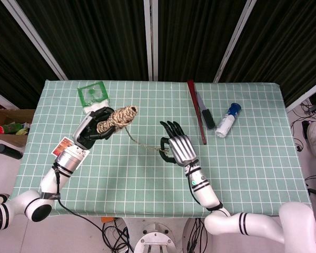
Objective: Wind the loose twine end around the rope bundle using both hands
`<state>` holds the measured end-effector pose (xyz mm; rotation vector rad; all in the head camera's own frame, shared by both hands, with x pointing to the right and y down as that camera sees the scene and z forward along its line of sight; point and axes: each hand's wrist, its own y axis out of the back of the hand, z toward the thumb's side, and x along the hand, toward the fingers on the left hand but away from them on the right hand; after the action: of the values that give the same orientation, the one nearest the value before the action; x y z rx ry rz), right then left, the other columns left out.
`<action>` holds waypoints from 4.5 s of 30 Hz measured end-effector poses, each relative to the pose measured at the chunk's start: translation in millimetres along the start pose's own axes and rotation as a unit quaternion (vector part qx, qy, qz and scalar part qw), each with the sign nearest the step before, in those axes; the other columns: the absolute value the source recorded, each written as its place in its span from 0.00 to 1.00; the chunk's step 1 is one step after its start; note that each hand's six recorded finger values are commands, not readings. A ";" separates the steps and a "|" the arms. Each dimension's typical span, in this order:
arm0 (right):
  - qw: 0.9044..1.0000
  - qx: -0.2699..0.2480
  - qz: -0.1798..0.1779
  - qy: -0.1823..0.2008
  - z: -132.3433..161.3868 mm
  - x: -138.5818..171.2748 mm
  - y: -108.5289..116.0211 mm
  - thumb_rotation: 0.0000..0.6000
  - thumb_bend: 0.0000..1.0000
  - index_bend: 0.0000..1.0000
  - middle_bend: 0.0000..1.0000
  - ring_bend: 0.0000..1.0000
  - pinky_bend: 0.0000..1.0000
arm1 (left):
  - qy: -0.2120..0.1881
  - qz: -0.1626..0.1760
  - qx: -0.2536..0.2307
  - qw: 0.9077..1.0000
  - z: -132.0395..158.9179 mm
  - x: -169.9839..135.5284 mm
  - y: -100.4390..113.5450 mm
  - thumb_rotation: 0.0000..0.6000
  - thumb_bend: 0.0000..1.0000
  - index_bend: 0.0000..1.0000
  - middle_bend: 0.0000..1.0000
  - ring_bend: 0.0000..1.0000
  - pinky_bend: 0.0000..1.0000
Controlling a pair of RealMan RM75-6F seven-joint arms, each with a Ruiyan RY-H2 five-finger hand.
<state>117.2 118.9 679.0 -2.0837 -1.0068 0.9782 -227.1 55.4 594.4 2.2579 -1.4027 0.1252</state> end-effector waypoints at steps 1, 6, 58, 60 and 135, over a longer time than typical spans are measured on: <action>1.000 -0.007 -0.006 0.006 0.6 5.5 7.1 1.00 0.53 0.98 0.04 0.00 0.00 | 0.002 0.007 0.000 1.000 -1.2 1.6 1.7 1.00 0.45 0.80 0.82 0.70 0.82; 0.997 -0.037 -0.054 0.047 9.7 35.1 48.6 1.00 0.53 1.00 0.02 0.00 0.00 | 0.016 0.048 0.006 0.999 -7.9 10.5 11.2 1.00 0.45 0.80 0.82 0.70 0.82; 0.984 -0.060 -0.158 0.060 156.0 -75.7 187.1 1.00 0.52 1.00 0.09 0.00 0.00 | 0.010 -0.181 0.210 0.961 -57.8 -34.8 -114.2 1.00 0.45 0.80 0.82 0.70 0.83; 0.984 -0.067 -0.160 0.046 143.3 -76.1 187.4 1.00 0.52 1.00 0.09 0.00 0.00 | 0.014 -0.186 0.172 0.967 -56.5 -36.9 -111.2 1.00 0.45 0.80 0.82 0.70 0.83; 0.964 0.102 -0.107 0.222 137.4 45.6 161.7 1.00 0.52 1.00 0.09 0.00 0.00 | -0.009 0.007 0.276 0.961 -51.5 -8.5 -75.4 1.00 0.45 0.81 0.82 0.70 0.83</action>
<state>84.6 101.3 465.2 -1.8596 -0.8334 0.4535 -157.1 112.3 611.0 2.6911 -1.5333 0.5643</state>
